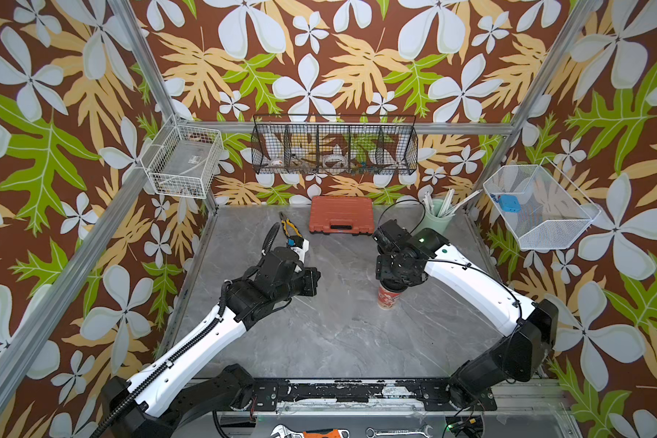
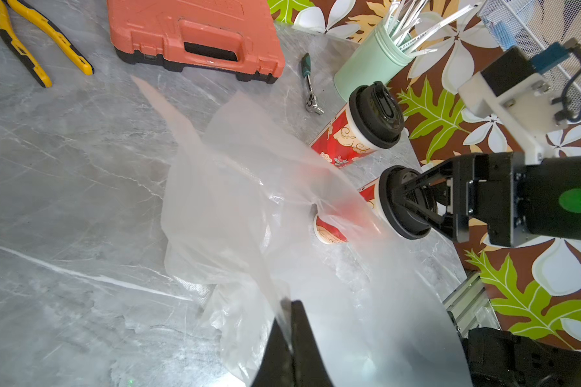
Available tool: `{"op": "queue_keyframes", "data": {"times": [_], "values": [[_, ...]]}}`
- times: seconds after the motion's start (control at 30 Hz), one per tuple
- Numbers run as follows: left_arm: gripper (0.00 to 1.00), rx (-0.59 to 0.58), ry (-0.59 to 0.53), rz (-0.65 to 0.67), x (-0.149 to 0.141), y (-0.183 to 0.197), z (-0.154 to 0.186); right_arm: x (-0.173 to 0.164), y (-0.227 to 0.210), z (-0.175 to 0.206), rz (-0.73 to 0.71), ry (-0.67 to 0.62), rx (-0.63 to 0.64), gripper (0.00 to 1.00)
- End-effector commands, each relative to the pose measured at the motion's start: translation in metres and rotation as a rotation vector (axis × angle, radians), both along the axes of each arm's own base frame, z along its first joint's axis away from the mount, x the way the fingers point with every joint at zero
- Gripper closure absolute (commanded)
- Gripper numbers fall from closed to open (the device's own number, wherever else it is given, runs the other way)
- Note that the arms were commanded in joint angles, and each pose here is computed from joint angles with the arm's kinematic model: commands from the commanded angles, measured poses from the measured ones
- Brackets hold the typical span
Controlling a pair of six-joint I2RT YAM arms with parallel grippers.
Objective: Pack milk tea into plastic carrier bags
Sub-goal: Pick up the milk tea cup at the center of the board.
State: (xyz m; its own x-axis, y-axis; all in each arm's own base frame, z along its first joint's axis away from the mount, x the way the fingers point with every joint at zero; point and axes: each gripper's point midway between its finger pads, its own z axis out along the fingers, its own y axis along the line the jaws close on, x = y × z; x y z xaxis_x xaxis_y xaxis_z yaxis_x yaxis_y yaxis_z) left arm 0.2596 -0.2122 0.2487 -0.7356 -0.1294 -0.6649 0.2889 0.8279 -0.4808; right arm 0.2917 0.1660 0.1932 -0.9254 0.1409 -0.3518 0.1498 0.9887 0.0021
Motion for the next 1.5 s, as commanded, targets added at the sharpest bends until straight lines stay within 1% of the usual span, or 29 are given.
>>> {"op": "queue_keyframes", "data": {"times": [0.0,0.37,0.67,0.97,1.2,1.37,1.47], "values": [[1.0,0.004,-0.002,0.009,0.001,0.002,0.0,-0.002,-0.003,0.001,-0.005,0.0,-0.01,0.21],[1.0,0.007,0.001,0.018,-0.001,0.005,-0.002,-0.003,-0.004,-0.002,-0.001,0.007,-0.016,0.25],[1.0,0.011,0.006,0.018,-0.001,0.005,-0.005,-0.006,-0.005,-0.01,0.001,0.024,-0.022,0.24],[1.0,0.011,0.004,0.021,-0.001,0.006,-0.005,-0.007,-0.007,-0.014,0.001,0.029,-0.033,0.29],[1.0,0.002,-0.004,0.017,0.0,0.005,-0.004,-0.002,-0.01,0.008,0.006,-0.017,-0.043,0.35],[1.0,-0.008,-0.012,0.014,0.001,0.002,-0.004,0.002,-0.012,0.036,0.028,-0.08,-0.041,0.36],[1.0,-0.035,-0.017,0.003,0.002,-0.003,-0.002,0.003,-0.012,0.056,0.06,-0.123,-0.021,0.37]]}}
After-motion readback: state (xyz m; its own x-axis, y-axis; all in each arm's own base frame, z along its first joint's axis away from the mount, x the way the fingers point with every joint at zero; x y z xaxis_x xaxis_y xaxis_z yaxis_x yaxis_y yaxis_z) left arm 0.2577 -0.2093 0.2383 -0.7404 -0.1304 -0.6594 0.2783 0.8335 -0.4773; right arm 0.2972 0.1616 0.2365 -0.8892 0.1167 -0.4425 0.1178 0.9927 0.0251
